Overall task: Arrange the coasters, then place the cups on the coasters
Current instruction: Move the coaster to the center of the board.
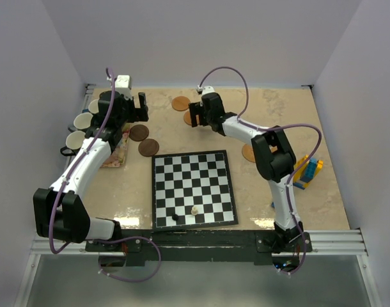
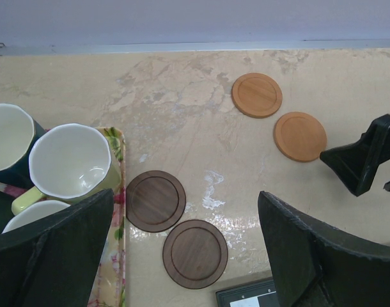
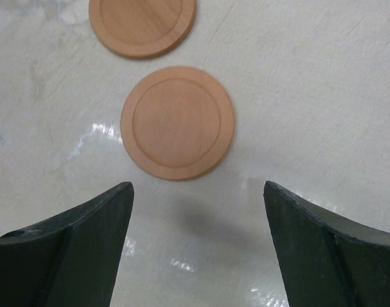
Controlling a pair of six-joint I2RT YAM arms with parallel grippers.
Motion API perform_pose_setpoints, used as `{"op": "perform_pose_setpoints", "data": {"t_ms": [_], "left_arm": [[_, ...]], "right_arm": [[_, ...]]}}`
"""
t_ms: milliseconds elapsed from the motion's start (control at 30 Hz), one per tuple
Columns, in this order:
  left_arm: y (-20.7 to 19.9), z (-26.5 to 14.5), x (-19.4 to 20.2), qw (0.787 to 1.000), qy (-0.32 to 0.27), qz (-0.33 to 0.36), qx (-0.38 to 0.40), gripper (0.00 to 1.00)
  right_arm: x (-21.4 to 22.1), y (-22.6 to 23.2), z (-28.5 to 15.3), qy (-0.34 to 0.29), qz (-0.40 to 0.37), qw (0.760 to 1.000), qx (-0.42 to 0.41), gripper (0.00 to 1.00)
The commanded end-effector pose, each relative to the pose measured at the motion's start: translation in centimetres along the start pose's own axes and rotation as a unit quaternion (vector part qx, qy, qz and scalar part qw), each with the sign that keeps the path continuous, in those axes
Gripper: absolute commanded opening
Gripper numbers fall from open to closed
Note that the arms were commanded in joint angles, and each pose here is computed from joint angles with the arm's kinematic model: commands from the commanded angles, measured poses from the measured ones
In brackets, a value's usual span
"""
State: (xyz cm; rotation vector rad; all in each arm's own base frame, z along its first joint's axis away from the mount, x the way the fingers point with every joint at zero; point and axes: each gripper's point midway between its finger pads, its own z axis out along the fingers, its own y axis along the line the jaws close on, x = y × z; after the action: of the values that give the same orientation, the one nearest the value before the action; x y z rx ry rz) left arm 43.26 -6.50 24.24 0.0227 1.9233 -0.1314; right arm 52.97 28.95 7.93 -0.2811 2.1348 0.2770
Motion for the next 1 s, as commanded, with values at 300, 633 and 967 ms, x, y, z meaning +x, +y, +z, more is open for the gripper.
{"op": "perform_pose_setpoints", "data": {"t_ms": [300,633,967], "left_arm": [[-0.2,0.1,-1.4,1.000,-0.021,-0.010,0.004,1.00],[-0.3,0.1,-1.3,1.000,-0.020,-0.010,0.004,1.00],[-0.3,0.3,-1.1,1.000,-0.018,-0.011,0.006,1.00]], "right_arm": [[1.8,0.1,0.3,0.024,-0.045,0.998,0.038,0.82],[3.4,0.8,1.5,0.040,-0.059,0.997,0.018,0.80],[4.4,0.6,3.2,0.054,-0.050,0.997,0.029,0.70]]}}
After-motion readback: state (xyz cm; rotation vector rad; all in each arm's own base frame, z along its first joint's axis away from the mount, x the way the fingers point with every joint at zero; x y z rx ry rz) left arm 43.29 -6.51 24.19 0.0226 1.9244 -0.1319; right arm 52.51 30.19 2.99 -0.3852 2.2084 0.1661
